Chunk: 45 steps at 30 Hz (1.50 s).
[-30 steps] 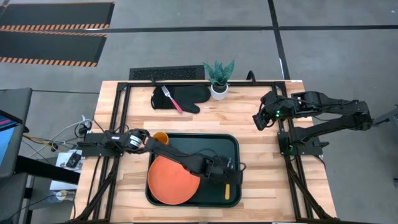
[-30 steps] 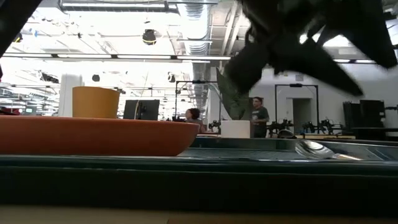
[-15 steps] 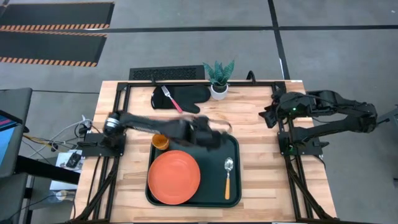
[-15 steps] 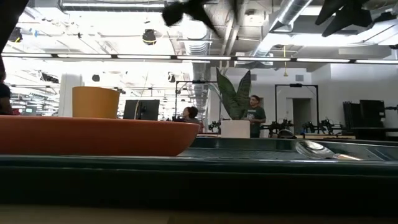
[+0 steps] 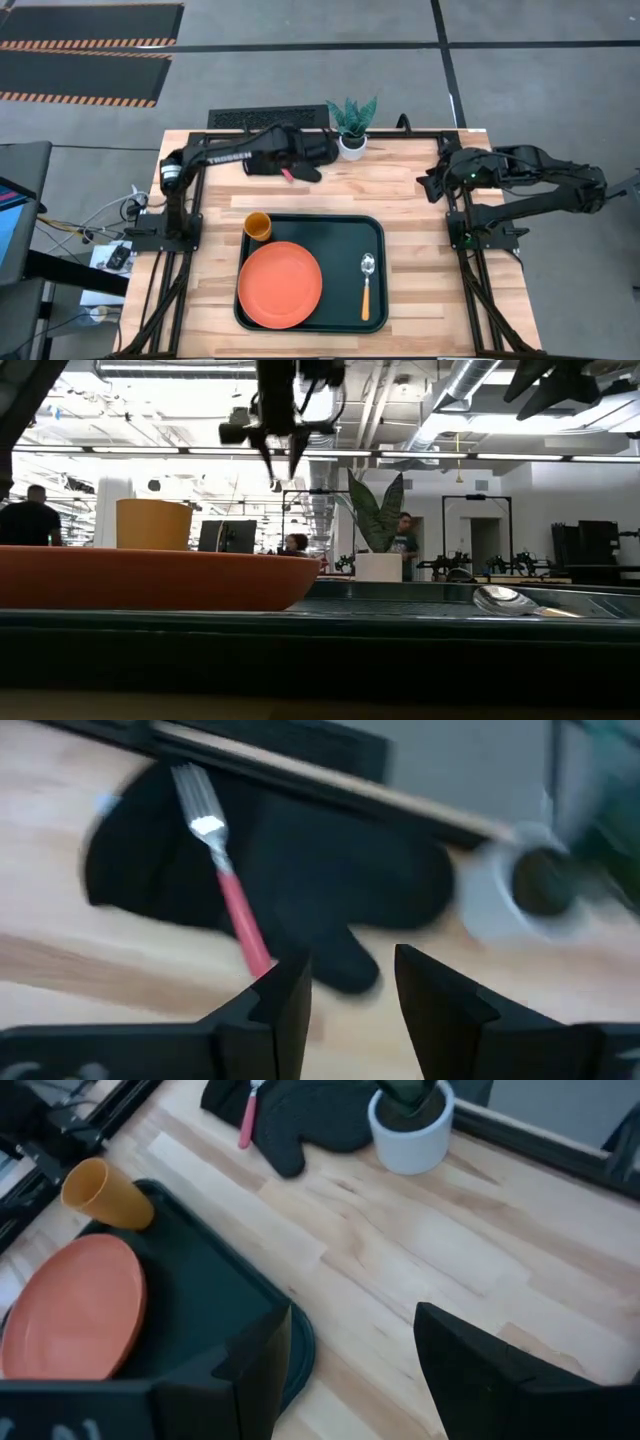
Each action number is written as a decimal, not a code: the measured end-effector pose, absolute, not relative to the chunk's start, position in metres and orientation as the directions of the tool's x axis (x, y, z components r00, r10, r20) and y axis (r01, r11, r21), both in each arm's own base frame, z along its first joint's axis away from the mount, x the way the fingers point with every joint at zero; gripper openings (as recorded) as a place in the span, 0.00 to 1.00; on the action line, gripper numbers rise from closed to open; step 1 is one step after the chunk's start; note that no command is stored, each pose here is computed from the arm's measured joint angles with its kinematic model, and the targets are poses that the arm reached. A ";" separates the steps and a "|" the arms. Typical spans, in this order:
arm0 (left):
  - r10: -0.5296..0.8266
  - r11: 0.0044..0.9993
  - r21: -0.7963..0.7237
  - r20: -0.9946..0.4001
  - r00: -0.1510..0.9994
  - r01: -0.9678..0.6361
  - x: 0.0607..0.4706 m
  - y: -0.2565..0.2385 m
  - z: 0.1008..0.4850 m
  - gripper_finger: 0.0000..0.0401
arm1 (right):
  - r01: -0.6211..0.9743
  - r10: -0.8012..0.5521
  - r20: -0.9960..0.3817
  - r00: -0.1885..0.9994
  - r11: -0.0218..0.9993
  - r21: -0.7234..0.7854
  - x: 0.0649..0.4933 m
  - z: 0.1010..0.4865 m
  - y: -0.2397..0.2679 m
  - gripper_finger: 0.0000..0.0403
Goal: Pick and place plate/cup/fork/spoon on tray
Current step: Put the pink fork to the left of the yellow spoon on the black serving tray
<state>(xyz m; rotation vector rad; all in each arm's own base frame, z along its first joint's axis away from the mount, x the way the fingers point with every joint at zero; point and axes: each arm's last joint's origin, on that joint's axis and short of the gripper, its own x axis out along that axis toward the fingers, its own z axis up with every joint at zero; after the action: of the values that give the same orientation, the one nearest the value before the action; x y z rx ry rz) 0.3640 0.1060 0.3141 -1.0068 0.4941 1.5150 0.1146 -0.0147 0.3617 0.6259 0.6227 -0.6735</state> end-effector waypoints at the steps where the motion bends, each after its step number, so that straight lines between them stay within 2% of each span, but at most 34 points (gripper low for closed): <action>1: 0.585 -0.262 -0.230 -0.810 0.035 -0.937 0.361 0.115 0.308 0.33 | 0.726 -0.377 -0.691 0.617 0.612 0.314 0.115 0.362 -0.015 0.59; 4: 0.556 -0.394 -0.221 -0.830 -0.040 -0.892 0.351 0.136 0.286 0.33 | 0.749 -0.419 -0.684 0.597 0.597 0.287 0.117 0.361 -0.016 0.59; 6: 0.523 -0.445 -0.244 -0.852 -0.029 -0.861 0.350 0.144 0.269 0.33 | 0.767 -0.452 -0.677 0.581 0.583 0.269 0.119 0.361 -0.018 0.59; 12: 0.475 -0.505 -0.307 -0.879 0.037 -0.807 0.347 0.158 0.224 0.33 | 0.793 -0.487 -0.675 0.555 0.555 0.251 0.119 0.361 -0.024 0.59; 17: 0.425 -0.566 -0.272 -0.905 0.006 -0.778 0.336 0.159 0.196 0.33 | 0.804 -0.503 -0.675 0.539 0.546 0.234 0.119 0.361 -0.028 0.59; 20: 0.407 -0.586 -0.233 -0.913 -0.033 -0.776 0.329 0.156 0.185 0.33 | 0.807 -0.511 -0.675 0.532 0.547 0.222 0.118 0.361 -0.030 0.59; 30: 0.408 -0.621 -0.246 -0.912 -0.039 -0.744 0.317 0.166 0.163 0.33 | 0.811 -0.519 -0.678 0.520 0.549 0.201 0.117 0.360 -0.032 0.59; 37: 0.423 -0.601 -0.313 -0.905 0.039 -0.736 0.316 0.180 0.158 0.33 | 0.809 -0.519 -0.678 0.521 0.554 0.197 0.117 0.360 -0.032 0.59; 45: 0.411 -0.608 -0.282 -0.912 0.010 -0.742 0.311 0.184 0.157 0.33 | 0.809 -0.519 -0.678 0.520 0.554 0.196 0.117 0.360 -0.032 0.59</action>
<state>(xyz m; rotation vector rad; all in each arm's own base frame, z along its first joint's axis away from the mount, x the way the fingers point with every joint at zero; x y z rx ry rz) 0.3110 0.1841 0.1574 -1.4405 0.3613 1.7277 0.1173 -0.0316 0.3604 0.5379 0.6047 -0.8433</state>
